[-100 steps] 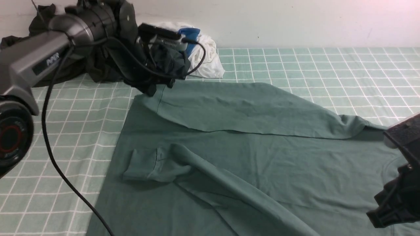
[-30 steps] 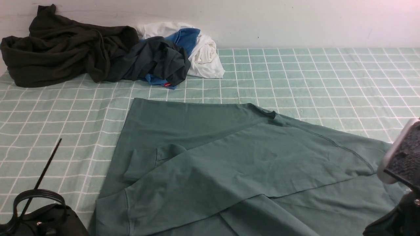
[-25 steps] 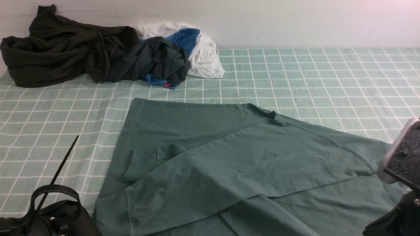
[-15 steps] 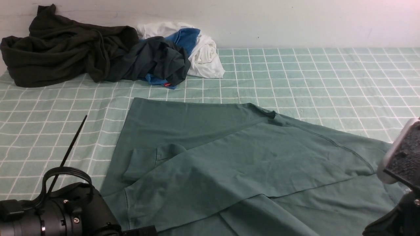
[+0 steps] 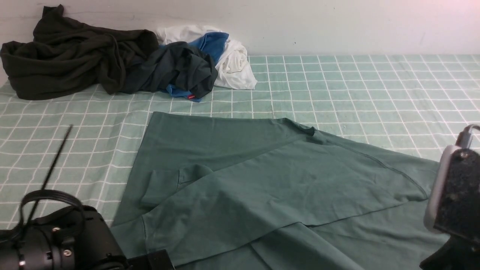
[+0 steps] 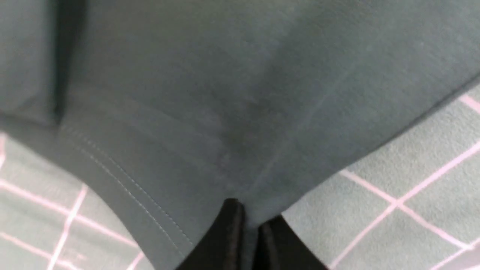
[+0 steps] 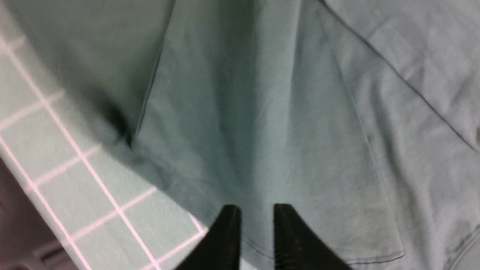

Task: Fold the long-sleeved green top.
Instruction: Use both arms simultaneously to clamp the lower edge of the clothing fabric

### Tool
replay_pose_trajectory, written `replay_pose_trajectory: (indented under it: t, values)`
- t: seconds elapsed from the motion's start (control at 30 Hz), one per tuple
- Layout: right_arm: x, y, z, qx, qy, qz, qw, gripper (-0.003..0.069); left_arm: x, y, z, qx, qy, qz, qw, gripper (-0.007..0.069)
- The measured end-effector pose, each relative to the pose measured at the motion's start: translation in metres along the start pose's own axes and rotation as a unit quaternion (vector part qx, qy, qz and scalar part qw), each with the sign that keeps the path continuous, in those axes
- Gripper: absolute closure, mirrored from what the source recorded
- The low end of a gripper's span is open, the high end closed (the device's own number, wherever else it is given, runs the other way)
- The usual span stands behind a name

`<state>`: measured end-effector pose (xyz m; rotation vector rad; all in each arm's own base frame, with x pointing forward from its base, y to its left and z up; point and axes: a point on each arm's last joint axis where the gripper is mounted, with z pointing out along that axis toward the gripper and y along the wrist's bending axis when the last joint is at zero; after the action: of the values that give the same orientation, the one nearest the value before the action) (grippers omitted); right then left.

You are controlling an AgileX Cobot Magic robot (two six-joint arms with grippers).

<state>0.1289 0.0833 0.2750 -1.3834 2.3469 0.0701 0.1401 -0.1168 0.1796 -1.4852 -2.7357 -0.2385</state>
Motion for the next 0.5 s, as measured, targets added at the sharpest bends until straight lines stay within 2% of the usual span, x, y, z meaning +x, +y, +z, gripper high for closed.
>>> replay_pose_trajectory:
  t: [0.03, 0.07, 0.17, 0.2, 0.27, 0.5]
  values:
    - [0.001, 0.0, 0.002, -0.002, 0.004, -0.008, 1.0, 0.0433, 0.001, 0.0, -0.001, 0.001, -0.003, -0.003, 1.0, 0.0609]
    - [0.006, 0.001, 0.011, -0.007, 0.026, -0.038, 0.999, 0.0349, 0.005, 0.002, -0.007, 0.005, -0.014, -0.012, 1.0, 0.0609]
    - [0.017, 0.003, 0.035, -0.02, 0.074, -0.073, 0.994, 0.0223, 0.01, 0.003, -0.012, 0.019, -0.026, -0.01, 0.999, 0.0609]
    - [0.016, 0.002, 0.036, -0.02, 0.074, -0.074, 0.994, 0.0216, 0.01, 0.003, -0.012, 0.02, -0.026, -0.01, 0.999, 0.0609]
    - [0.025, 0.004, 0.058, -0.028, 0.106, -0.093, 0.99, 0.0155, 0.011, 0.003, -0.013, 0.028, -0.03, 0.0, 0.999, 0.0609]
    - [0.027, -0.002, 0.095, -0.008, 0.113, -0.134, 0.985, 0.0129, 0.01, 0.003, -0.013, 0.029, -0.034, 0.009, 0.999, 0.0609]
